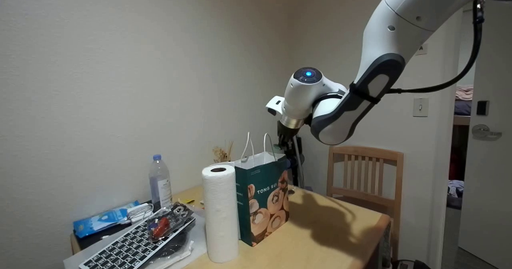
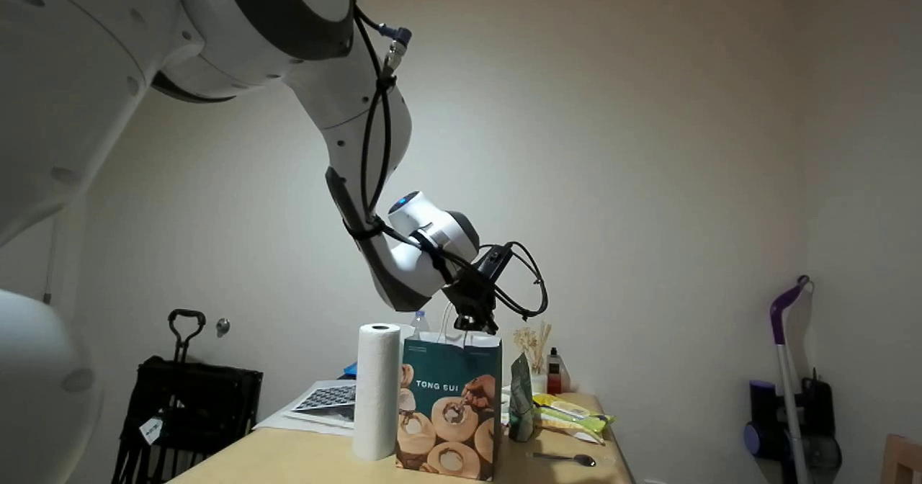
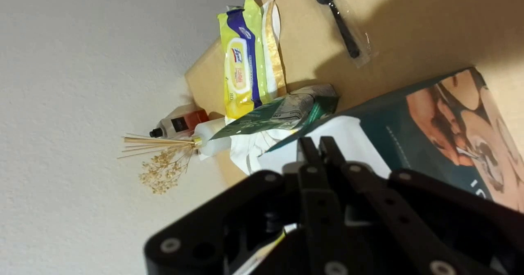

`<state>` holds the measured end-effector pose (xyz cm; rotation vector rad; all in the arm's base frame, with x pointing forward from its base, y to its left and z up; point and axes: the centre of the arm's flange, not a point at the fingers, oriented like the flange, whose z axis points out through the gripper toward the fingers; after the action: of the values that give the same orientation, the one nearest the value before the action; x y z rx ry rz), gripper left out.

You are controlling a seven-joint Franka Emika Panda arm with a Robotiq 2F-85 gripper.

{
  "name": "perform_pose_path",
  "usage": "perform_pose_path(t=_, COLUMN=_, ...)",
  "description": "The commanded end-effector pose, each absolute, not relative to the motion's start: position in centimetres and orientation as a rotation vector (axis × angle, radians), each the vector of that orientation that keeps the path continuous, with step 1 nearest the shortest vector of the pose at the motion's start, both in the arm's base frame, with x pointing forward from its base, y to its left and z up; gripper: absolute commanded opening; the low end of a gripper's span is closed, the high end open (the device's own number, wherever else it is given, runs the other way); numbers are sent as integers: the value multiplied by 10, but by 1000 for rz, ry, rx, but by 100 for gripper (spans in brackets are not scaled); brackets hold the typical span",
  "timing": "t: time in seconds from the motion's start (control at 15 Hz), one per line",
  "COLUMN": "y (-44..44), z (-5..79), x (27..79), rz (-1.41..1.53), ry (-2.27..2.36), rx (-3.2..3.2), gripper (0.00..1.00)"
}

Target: Pick up the green thing on the table and put it in the paper bag

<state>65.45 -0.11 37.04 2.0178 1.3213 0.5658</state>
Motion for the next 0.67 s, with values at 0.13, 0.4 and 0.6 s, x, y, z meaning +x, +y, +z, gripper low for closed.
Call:
perform_pose_path(t=0.13, y=20, z=358, x=623, rz=572, ry=1400, rx=1956, gripper=7)
perform_pose_path(t=0.4, y=21, z=354, x=639, rz=646, ry=1394, rx=1917, gripper=8)
perform_pose_path(t=0.6, y=14, z=354, x=646, rz=636, ry=1387, rx=1927, gripper=7)
